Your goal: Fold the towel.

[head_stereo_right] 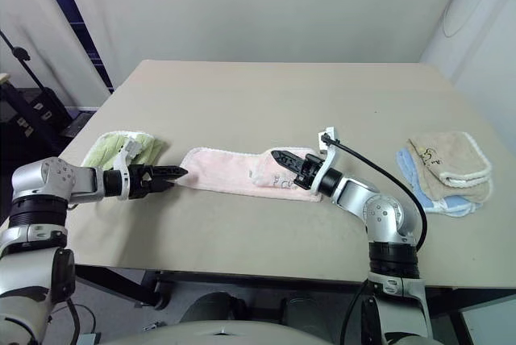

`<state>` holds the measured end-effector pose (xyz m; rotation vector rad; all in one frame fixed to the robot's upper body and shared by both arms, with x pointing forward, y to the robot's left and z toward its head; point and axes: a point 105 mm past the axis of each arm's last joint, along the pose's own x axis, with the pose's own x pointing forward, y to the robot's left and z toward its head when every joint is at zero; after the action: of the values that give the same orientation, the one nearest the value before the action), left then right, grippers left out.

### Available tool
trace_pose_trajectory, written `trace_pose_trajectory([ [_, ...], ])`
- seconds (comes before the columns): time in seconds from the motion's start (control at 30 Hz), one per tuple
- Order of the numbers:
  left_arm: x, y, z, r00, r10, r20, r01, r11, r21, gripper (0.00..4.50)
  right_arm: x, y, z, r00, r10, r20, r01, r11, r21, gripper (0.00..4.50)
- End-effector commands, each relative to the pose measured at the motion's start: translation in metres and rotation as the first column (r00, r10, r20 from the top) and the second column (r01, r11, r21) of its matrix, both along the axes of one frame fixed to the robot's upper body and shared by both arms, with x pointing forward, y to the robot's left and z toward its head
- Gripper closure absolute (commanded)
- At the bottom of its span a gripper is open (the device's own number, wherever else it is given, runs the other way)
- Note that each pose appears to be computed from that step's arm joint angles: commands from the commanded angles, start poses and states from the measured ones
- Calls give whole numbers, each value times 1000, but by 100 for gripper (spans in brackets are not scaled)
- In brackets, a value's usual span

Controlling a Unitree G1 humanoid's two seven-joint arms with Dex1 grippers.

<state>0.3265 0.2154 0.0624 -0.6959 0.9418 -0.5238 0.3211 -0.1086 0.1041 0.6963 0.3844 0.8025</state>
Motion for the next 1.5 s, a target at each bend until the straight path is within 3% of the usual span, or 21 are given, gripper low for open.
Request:
trace_pose_trajectory([
  [0.03,8,-5,2,1000,-5,21,4,1000,16,3,2,-3,13,998,-20,55,20,1000,-1,450],
  [0.1,12,-8,1,1000,3,20,-4,1000,17,3,2,-3,12,998,-26,53,26,1000,-7,450],
  [0.2,16,-8,-2,1000,12,27,-13,999,37,68,3,-5,12,998,-37,52,37,999,-15,450],
  [0.53,23,-13,4,998,13,57,-13,1000,-6,431,6,-14,5,996,-82,41,84,995,-51,450],
  [0.57,24,-12,5,998,16,61,-16,1000,-10,447,6,-14,5,996,-83,42,85,995,-51,450],
  [0.77,21,-9,22,994,-25,103,29,999,-37,447,2,-17,13,993,-80,88,84,996,-39,450],
  [0.93,11,-9,51,976,-119,184,137,987,-87,447,-12,-18,22,988,-18,151,24,999,-35,450],
  [1.13,1,-15,69,923,-269,276,289,957,-32,447,-19,-26,26,975,-9,221,33,994,-108,450],
  [1.5,29,-77,88,782,-450,431,484,874,35,447,-28,-53,32,961,-109,256,144,982,-124,450],
])
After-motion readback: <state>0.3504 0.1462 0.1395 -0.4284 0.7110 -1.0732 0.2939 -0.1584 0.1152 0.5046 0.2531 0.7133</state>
